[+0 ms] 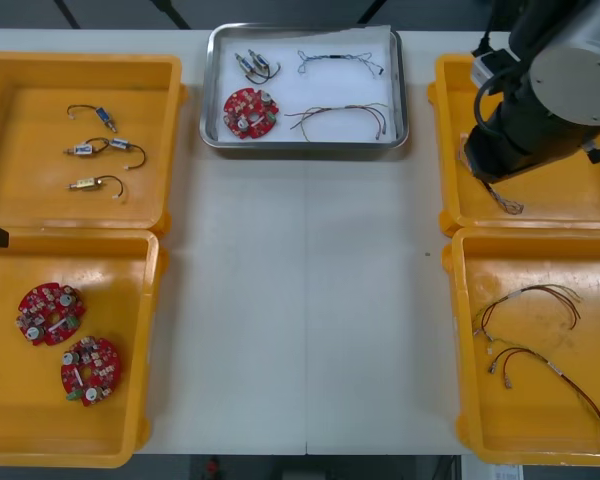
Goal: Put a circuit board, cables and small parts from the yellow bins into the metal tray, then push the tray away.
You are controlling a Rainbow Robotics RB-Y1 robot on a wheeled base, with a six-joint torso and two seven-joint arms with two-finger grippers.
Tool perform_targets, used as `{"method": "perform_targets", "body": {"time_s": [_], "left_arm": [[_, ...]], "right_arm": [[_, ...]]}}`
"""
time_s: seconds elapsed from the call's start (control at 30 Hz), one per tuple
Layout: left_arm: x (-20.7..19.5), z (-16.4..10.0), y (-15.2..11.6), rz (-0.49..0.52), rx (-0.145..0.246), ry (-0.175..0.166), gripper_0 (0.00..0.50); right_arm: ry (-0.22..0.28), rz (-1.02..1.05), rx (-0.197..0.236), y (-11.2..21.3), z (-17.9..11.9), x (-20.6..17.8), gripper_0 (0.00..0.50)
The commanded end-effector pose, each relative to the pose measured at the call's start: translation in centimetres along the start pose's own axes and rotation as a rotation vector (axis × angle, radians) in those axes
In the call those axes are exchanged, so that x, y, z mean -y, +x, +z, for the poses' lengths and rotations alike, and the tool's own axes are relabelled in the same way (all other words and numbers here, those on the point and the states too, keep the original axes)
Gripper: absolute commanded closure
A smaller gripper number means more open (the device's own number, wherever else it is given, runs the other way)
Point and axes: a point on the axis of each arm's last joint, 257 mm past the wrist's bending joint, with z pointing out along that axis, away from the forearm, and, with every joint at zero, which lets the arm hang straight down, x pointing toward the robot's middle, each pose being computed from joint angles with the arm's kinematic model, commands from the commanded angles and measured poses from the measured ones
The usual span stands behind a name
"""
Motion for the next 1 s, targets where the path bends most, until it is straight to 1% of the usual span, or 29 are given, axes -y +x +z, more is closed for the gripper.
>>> {"method": "perform_targets", "body": {"time_s": [0.03, 0.13, 0.23, 0.4, 0.53, 0.63, 0.8, 0.93, 1.0], "left_arm": [[-0.9, -1.3, -1.5, 0.134, 0.03, -0.047, 0.0], [-0.9, -1.3, -1.5, 0.134, 0.03, -0.047, 0.0], [-0.9, -1.3, -1.5, 0.134, 0.03, -0.047, 0.0], [-0.9, -1.3, -1.5, 0.134, 0.03, -0.047, 0.0], [-0.9, -1.3, -1.5, 0.134, 0.03, -0.047, 0.0], [-0.9, -1.3, -1.5, 0.134, 0.03, -0.047, 0.0], [-0.9, -1.3, -1.5, 0.134, 0.03, -0.047, 0.0], [-0.9, -1.3, -1.5, 0.134, 0.03, -0.047, 0.0], [-0.9, -1.3, -1.5, 0.134, 0.03, -0.047, 0.0]], "right_arm": [[0.009, 0.151, 0.003, 2.7, -1.5, 4.3, 0.0], [-0.005, 0.214, -0.008, 4.6, -1.8, 5.6, 0.0], [-0.024, 0.268, -0.03, 6.7, -1.9, 6.9, 0.0], [-0.071, 0.38, -0.053, 9.5, -2.1, 9.0, 0.0], [-0.081, 0.435, -0.078, 11.7, -1.8, 10.3, 0.0], [-0.076, 0.457, -0.09, 12.8, -1.5, 11.0, 0.0], [-0.091, 0.487, -0.098, 14.2, -0.5, 11.7, 0.0], [-0.108, 0.434, -0.1, 14.4, 0.6, 11.8, 0.0], [-0.113, 0.415, -0.094, 14.4, 1.0, 11.7, 0.0]]}}
